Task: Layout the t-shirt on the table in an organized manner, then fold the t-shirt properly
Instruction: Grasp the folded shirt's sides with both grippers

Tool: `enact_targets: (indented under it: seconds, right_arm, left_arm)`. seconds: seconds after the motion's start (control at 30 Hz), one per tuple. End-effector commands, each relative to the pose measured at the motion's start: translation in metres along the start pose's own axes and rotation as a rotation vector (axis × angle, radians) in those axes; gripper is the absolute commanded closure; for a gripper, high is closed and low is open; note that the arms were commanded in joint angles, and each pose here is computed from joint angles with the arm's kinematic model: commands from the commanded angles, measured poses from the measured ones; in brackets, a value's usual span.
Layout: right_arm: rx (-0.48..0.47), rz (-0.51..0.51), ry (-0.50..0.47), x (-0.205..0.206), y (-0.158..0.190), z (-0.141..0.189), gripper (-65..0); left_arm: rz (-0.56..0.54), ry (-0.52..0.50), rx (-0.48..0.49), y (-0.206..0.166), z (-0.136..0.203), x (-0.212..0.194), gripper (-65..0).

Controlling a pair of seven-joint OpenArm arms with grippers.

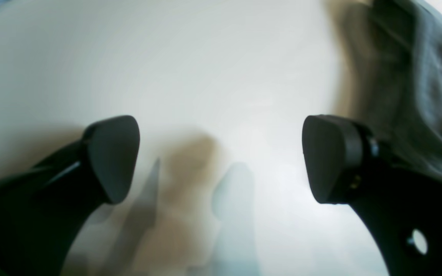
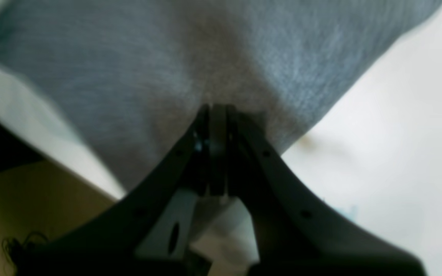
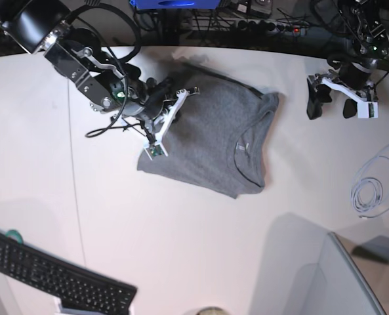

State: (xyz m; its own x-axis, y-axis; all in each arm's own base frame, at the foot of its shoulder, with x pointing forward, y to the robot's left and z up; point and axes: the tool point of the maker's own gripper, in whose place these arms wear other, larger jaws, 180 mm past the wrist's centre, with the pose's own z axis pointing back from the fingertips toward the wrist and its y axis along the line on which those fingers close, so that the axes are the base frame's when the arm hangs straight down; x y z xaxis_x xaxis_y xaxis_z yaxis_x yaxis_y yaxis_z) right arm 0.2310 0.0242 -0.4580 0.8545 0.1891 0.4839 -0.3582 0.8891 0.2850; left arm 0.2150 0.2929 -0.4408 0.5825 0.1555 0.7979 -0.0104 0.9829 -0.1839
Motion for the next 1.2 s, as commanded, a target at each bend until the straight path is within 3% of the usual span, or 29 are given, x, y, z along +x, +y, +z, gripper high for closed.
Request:
enact_targets:
  seconds: [0.0,0.23,0.4,0.53,0.7,0.87,1.13,1.17]
  right_arm:
    - [-0.011,0.001,-0.023,0.006,-0.005,-0.001,0.0]
    - [0.001,0.017,-0.098,0.021,-0.004,0.014,0.0]
    - [0.013,0.05,-0.15,0.034,-0.005,0.033,0.0]
    - [-0.005,0.047,-0.14,0.027,-0.014,0.035,0.0]
    - [-0.038,-0.035,-0.169,0.028,-0.032,0.045,0.0]
    - [-0.045,-0.051,-0.204,0.037,-0.037,0.056,0.0]
    - [-0.044,-0.052,-0.198,0.034,-0.036,0.055,0.0]
    - [-0.044,-0.055,-0.198,0.032,-0.036,0.055,0.0]
  left_arm:
    - [-0.036,-0.065,-0.03,-0.007,-0.001,0.024,-65.0]
    - [-0.168,-0.134,-0.232,-0.093,-0.018,0.062,-65.0]
    - [-0.199,-0.031,-0.273,-0.126,-0.037,0.066,-65.0]
    - [-0.175,-0.037,-0.296,-0.138,-0.047,0.069,-65.0]
    - [-0.081,0.042,-0.302,-0.133,-0.072,0.043,-65.0]
    - [-0.021,0.1,-0.319,-0.137,-0.086,0.023,-65.0]
    - [-0.03,0.194,-0.403,-0.169,-0.094,-0.008,-65.0]
    - [-0.028,0.193,-0.405,-0.17,-0.097,-0.006,-57.8]
